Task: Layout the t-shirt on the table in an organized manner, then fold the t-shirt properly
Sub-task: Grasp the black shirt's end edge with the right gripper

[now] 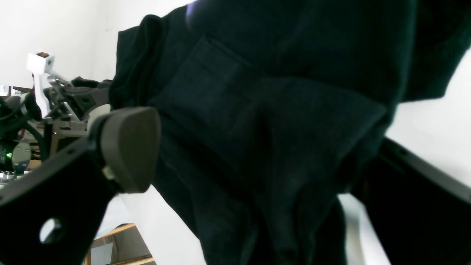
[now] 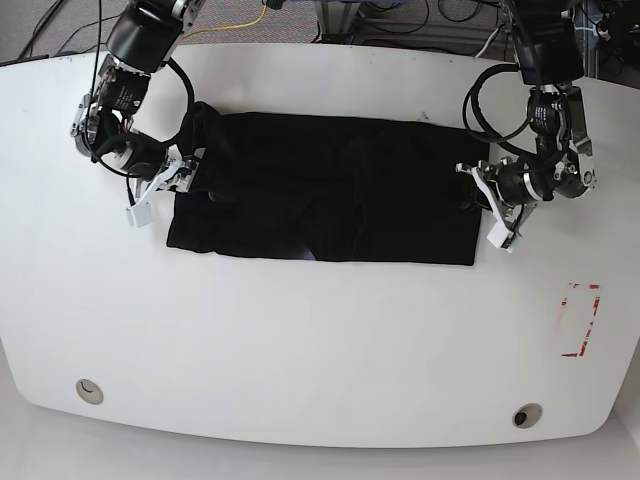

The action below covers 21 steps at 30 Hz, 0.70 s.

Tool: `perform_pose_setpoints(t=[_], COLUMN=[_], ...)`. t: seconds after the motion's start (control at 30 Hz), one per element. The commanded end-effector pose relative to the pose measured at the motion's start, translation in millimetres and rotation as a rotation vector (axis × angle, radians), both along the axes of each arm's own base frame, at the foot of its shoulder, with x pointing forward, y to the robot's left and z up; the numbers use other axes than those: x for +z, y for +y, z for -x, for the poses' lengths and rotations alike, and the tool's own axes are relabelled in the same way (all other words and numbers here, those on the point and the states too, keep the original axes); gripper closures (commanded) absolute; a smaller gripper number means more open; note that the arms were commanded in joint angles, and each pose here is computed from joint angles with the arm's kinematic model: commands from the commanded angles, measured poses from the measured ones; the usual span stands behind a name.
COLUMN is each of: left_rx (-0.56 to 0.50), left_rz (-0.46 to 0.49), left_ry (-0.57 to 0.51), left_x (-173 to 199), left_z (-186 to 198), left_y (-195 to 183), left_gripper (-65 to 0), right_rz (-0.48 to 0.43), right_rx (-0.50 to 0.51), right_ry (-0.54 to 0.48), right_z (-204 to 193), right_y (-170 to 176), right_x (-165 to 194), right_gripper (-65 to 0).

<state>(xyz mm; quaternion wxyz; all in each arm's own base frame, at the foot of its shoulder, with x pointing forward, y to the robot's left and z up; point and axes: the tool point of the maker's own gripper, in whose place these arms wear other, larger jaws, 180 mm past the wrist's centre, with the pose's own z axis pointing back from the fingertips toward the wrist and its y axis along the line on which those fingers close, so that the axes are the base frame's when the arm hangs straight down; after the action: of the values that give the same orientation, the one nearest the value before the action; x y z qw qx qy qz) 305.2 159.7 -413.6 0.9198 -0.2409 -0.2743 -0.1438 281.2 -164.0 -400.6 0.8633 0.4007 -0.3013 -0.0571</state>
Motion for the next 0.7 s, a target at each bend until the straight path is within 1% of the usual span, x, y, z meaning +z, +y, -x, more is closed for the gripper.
perform_pose_setpoints(t=[0.0,0.23,0.3,0.33,0.37,0.4,0.47,0.5,0.53,0.57,0.6,0.67], left_rx=[-0.008,-0.008,-0.008,-0.008,-0.008,-0.008,-0.008,-0.008,-0.014,-0.025,-0.033,-0.048], left_rz=[-0.037,-0.036,-0.036,-0.034,-0.034,-0.034,-0.034,-0.033,-0.033,-0.034,-0.035,-0.035], left_ry=[0.006,0.006,0.006,0.006,0.006,0.006,0.006,0.006,0.007,0.010,0.012,0.015], left_x=[1.4,1.3,1.3,1.3,1.3,1.3,1.3,1.2,0.7,-0.1,-0.8,-1.8], left_z=[-0.3,-0.3,-0.3,-0.3,-0.3,-0.3,-0.3,-0.3,0.1,0.9,1.6,2.7], left_y=[7.8,7.1,7.1,6.4,6.4,6.4,6.4,5.8,4.2,1.4,-1.0,-5.1], left_gripper=[-4.0,-4.0,-4.0,-4.0,-4.0,-4.0,-4.0,-4.0,-4.0,-4.0,-4.0,-4.0], right_rz=[0.042,0.040,0.040,0.040,0.040,0.040,0.040,0.040,0.040,0.041,0.042,0.042], right_rx=[0.022,0.023,0.023,0.023,0.022,0.022,0.022,0.022,0.022,0.022,0.022,0.022], right_ry=[0.035,0.030,0.022,0.016,0.013,0.013,0.011,0.010,0.008,0.002,-0.007,-0.011], right_z=[3.1,0.3,-3.2,-5.7,-6.9,-6.9,-7.5,-8.1,-8.4,-9.9,-13.1,-14.9], right_y=[-5.5,-5.0,-4.9,-4.9,-4.9,-4.9,-4.9,-4.9,-4.9,-5.0,-5.1,-5.1], right_x=[-4.2,-2.8,-0.5,1.2,2.1,2.1,2.5,3.0,3.6,5.1,7.7,9.1], right_gripper=[-64.5,-63.9,-60.7,-56.4,-49.8,-45.8,-31.1,-26.0,-16.6,-11.7,-8.2,-3.2])
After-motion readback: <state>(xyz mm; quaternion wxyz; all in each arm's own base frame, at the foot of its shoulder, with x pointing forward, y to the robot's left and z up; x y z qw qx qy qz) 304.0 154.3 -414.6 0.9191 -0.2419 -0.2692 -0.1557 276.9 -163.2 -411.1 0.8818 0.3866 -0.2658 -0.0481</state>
